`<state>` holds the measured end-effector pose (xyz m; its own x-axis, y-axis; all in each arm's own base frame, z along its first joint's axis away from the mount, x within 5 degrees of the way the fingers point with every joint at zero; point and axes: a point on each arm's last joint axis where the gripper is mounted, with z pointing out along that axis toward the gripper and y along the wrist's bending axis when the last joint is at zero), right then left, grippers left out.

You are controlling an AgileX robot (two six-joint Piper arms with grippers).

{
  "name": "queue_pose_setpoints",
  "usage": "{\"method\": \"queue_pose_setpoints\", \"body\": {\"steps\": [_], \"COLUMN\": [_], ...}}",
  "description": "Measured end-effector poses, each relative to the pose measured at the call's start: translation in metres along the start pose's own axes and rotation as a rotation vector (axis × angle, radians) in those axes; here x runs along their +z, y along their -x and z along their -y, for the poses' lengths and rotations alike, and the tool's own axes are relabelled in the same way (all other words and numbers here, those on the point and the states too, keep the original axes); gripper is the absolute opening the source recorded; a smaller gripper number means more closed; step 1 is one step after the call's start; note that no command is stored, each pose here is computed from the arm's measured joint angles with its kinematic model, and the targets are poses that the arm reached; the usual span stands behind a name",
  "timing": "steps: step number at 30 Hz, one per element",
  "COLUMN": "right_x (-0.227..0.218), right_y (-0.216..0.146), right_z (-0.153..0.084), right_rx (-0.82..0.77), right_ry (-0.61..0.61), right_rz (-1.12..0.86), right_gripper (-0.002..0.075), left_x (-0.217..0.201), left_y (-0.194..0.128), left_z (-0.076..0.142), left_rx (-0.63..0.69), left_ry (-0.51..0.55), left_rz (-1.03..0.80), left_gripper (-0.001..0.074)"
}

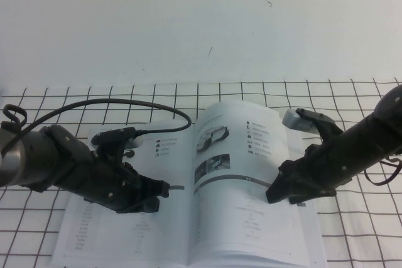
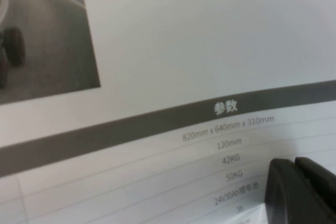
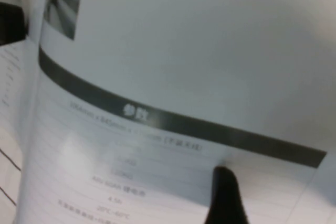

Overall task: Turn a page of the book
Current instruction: Open the closed book

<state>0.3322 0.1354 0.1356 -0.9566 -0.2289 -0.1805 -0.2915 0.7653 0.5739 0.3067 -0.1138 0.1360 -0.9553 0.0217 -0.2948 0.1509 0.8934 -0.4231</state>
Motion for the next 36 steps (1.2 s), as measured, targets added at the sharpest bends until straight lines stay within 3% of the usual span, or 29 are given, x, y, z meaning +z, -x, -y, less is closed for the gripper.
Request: {"method": "queue_pose_setpoints", "body": {"steps": [18, 28, 36], "right_x": [-0.002, -0.008, -0.011], "right_y": [0.014, 0.013, 0.01], "right_z": [-0.015, -0.036, -0.044], "right_rx": [0.004, -0.088, -0.132], "right_ry": [0.17, 0.41, 0.503], "right_rz": [0.149, 0.164, 0.143], "right_gripper": [0.0447, 0.0447, 0.0447], "left_x": [0.0, 0.0, -0.003], "left_y": [0.0, 0.0, 0.001], "left_z": [0.0, 0.0, 0.001], "left_rx": [0.0, 0.0, 0.027], "left_ry": [0.0, 0.0, 0.003], "left_rz": [0.0, 0.0, 0.008], "left_gripper": [-0.0002, -0.0002, -0.0002]}}
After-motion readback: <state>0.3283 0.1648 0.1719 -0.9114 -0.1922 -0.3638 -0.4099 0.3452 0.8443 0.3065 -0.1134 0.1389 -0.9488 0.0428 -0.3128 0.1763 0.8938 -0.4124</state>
